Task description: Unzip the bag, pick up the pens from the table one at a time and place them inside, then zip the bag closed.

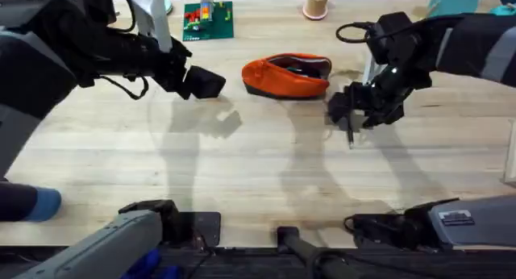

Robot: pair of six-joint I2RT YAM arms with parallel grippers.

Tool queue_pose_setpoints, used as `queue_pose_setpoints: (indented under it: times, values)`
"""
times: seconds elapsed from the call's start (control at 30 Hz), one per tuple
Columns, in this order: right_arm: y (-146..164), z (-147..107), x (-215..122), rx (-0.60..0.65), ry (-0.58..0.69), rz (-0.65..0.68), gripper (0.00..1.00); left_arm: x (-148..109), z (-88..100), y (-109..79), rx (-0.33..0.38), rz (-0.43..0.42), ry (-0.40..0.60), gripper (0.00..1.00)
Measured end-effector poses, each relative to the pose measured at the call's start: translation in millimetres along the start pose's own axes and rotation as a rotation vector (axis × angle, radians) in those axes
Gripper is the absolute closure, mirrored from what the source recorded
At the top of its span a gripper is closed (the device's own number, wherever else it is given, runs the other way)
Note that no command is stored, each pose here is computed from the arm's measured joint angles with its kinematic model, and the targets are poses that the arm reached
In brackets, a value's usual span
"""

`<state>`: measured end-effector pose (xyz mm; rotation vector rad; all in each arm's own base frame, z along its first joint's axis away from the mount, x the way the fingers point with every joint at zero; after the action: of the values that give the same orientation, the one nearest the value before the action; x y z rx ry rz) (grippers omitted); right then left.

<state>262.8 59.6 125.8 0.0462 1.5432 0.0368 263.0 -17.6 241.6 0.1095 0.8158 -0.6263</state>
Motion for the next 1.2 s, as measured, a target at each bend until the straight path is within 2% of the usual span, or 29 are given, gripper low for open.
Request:
queue_pose_setpoints:
  times: [0.2,0.27,0.67,0.9,1.0,1.2]
  values:
    - [-2,0,1,0.029,0.001,-0.014,0.822,0,0.0,0.0,0.0,0.0,0.0,0.006]
    - [-1,0,1,0.037,0.0,-0.005,0.944,0,0.0,0.0,0.0,0.0,0.0,0.007]
    - [-1,-1,0,0.055,0.009,-0.002,0.963,0,0.0,0.0,0.0,0.0,0.0,0.007]
    - [-1,3,-9,0.065,0.086,-0.011,0.967,0,0.0,0.0,0.0,0.0,0.0,0.007]
    - [0,18,-29,0.072,0.042,0.0,0.967,0,0.0,0.0,0.0,0.0,0.0,0.007]
    - [1,59,-82,0.024,-0.148,0.035,0.967,0,0.0,0.0,0.0,0.0,0.0,0.007]
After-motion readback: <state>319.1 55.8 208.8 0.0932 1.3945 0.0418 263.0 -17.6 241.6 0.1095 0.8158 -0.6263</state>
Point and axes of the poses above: each hand's point on the last joint's axis, 136 mm out from that joint toward the fingers, its own x axis out along the fingers, its own y axis along the line the jaws close on, z = x × y, the point moved 9 cm from there along -x, back along the fingers, and after that the axes turned 10 degrees about -x, right-handed, at the moved point
